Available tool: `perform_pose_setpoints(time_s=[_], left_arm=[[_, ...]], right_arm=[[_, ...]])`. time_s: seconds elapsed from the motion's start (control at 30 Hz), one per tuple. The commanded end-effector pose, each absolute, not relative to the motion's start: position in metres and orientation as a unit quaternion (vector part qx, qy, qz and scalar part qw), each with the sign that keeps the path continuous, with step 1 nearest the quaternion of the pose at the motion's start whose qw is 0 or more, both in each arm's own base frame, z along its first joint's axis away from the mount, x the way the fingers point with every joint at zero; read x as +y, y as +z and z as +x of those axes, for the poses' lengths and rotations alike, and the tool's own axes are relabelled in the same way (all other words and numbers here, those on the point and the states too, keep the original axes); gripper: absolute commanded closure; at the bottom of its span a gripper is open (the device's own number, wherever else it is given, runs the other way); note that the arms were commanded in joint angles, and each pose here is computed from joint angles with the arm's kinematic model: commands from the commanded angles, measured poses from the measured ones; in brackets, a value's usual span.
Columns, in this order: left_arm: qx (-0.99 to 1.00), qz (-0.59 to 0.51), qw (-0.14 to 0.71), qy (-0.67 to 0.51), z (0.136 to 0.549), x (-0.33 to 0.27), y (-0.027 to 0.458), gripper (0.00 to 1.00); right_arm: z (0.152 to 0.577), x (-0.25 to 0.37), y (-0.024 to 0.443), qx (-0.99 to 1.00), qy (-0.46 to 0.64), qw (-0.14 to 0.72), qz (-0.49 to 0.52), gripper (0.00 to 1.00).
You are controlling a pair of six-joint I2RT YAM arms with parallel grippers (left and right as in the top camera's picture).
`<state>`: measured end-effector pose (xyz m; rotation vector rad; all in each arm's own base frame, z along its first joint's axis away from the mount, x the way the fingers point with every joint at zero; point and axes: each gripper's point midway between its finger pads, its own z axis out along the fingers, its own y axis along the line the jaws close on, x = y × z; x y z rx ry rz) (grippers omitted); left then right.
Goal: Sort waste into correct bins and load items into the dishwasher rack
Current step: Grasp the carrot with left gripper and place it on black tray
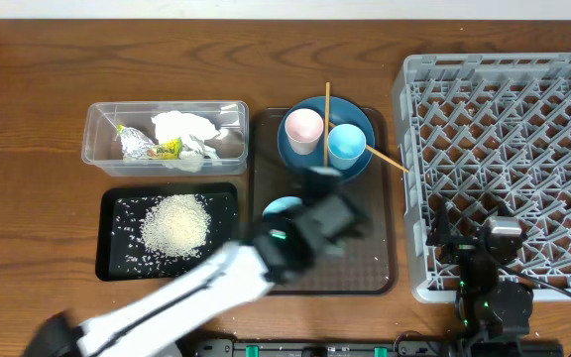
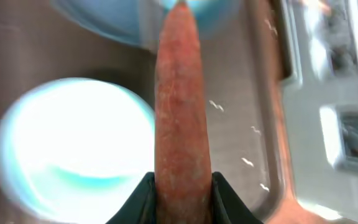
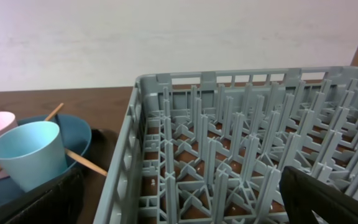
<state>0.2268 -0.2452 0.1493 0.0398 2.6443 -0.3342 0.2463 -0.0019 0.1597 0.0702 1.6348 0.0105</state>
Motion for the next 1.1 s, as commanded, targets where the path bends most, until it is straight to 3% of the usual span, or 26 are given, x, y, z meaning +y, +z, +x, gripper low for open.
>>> perform_pose_setpoints(time_s=[0.0,0.2,0.6,0.9,1.07], left_arm=[[0.962,-0.053,0.257,-0.079,0.244,-0.186,0.167,0.92],[0.968,-0.167,0.185,0.027,0.236,-0.085,0.137,0.92],[0.975,-0.161,0.132,0.082,0.225,-0.046,0.06,0.91],[0.976,-0.143,0.142,0.086,0.228,-0.045,0.047,0.78],[0.976,-0.134,0.146,0.093,0.229,-0.043,0.048,0.64]], right_arm=[[0.246,-0.003,0.159,0.729,0.001,0.684,0.031,0.01],[0.246,-0.003,0.159,0.729,0.001,0.684,0.031,0.01],[0.246,-0.003,0.159,0.729,0.001,0.684,0.031,0.01],[0.246,-0.003,0.159,0.729,0.001,0.684,0.031,0.01],[0.246,-0.003,0.159,0.729,0.001,0.684,0.031,0.01]])
